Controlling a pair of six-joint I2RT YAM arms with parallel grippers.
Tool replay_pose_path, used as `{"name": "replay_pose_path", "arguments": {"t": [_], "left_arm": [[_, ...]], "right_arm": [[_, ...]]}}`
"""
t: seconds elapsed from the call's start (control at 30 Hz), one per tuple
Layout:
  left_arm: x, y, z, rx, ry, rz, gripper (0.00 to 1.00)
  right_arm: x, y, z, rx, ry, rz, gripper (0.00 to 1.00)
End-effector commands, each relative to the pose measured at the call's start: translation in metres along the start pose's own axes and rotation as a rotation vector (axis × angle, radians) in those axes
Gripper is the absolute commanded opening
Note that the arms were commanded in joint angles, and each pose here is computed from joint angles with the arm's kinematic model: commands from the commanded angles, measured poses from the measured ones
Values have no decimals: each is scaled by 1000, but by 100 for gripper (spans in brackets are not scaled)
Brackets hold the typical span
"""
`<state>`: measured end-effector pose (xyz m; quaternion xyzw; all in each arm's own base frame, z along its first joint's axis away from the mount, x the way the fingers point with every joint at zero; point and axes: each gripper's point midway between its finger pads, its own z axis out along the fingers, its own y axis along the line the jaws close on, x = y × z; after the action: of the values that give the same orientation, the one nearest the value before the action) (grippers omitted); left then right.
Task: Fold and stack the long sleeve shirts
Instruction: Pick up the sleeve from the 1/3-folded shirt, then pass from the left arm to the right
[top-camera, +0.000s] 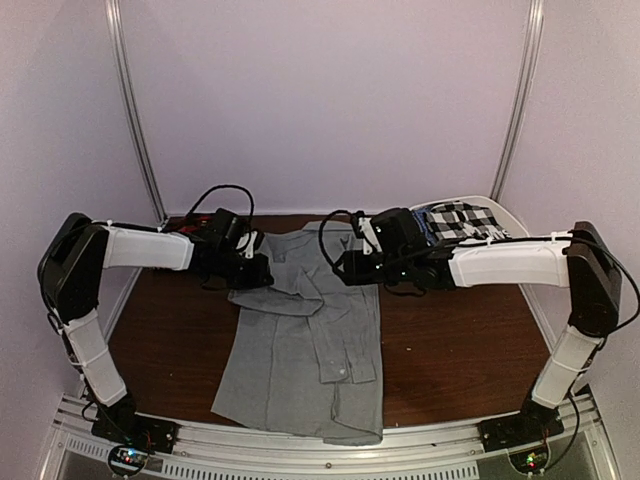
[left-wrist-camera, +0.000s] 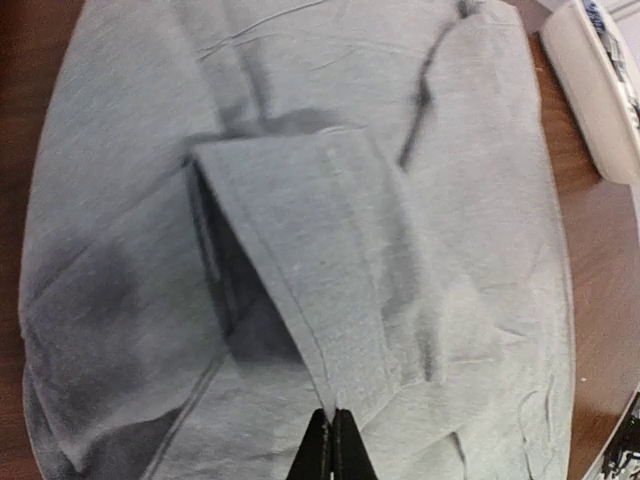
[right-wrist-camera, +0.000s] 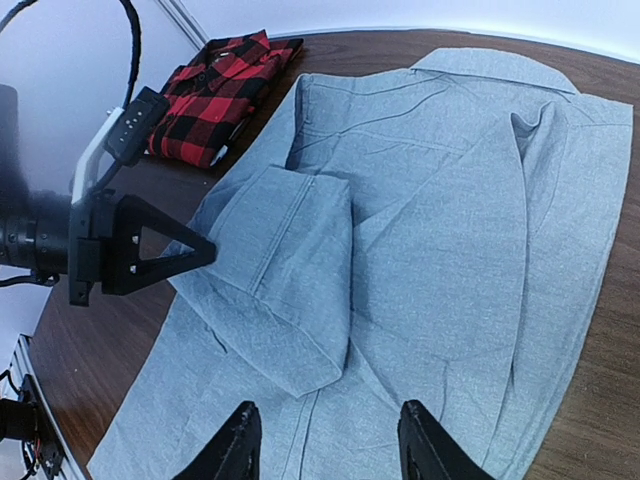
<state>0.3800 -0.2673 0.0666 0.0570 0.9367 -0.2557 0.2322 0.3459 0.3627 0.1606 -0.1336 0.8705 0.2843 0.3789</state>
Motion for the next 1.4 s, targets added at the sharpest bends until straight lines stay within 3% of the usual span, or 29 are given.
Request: {"name": "replay_pose_path", "arguments": {"t": [0.0, 0.27, 0.53, 0.87, 1.2, 1.3, 1.37], "left_arm": [[-33, -69, -28, 201, -127, 150, 0], [-24, -116, -38, 402, -94, 156, 0], [-33, -142, -54, 501, -103, 154, 0], [-46, -156, -71, 528, -123, 162, 0], [-50, -156, -83, 497, -134, 169, 0], [-53, -156, -86, 487, -139, 169, 0], [-55, -156, -86, 479, -143, 167, 0]], "right_arm": [[-20, 18, 6, -37, -40, 6, 48], [-23, 37, 13, -101, -68, -51, 62], [-3, 49, 20, -65, -84, -249, 76], [-7, 40, 41, 48, -167, -378, 74], [-34, 45, 54, 85, -257, -385, 55], [-40, 49, 51, 75, -282, -369, 38], [-44, 51, 47, 67, -292, -358, 20]]}}
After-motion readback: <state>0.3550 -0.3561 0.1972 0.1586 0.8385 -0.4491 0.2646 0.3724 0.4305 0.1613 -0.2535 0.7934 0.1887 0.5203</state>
